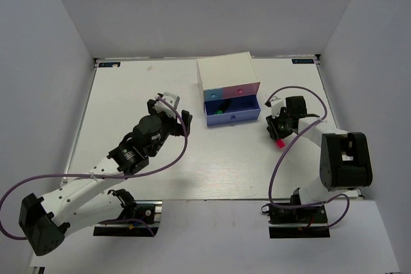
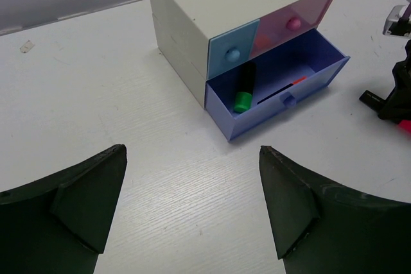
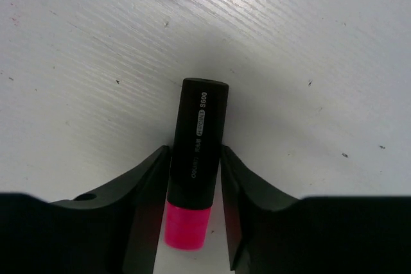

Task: Sort the stationery into containers
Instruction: Grab a piece of stationery with the right arm, then place the stationery into the container

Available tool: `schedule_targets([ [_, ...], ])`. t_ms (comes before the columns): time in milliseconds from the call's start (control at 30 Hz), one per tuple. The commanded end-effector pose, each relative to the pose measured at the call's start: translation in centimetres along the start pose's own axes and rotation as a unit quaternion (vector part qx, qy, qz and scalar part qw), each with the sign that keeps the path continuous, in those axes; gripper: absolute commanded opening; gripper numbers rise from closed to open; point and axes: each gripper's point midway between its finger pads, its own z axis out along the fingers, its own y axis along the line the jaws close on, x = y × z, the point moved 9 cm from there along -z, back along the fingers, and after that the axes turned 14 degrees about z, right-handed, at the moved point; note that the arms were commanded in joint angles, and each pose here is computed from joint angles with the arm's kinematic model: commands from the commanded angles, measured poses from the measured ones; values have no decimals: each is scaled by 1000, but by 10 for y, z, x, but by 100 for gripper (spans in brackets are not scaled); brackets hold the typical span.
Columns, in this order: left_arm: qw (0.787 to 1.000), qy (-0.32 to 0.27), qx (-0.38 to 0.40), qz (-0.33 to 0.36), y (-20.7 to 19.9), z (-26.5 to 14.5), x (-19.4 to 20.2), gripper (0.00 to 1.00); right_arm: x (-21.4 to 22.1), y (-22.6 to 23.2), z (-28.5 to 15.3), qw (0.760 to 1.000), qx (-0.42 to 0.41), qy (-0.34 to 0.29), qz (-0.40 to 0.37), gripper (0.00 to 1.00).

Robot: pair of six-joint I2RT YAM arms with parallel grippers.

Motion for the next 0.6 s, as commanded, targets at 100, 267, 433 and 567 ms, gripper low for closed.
schedule_targets([
  [100, 1000, -4, 8, -7, -2, 1, 3, 94, -2, 2, -7, 1000, -10, 7, -17, 24],
  [267, 1000, -16, 6, -12, -1, -1, 0, 94, -30, 23, -63, 987, -69, -96, -107, 17],
  [433, 999, -30, 4, -18, 1, -4, -3, 94, -46, 49, -108, 939, -121, -183, -263, 14],
  [567, 999, -30, 4, -13, 1, -3, -1, 94, -62, 63, -119, 894, -141, -223, -363, 14],
])
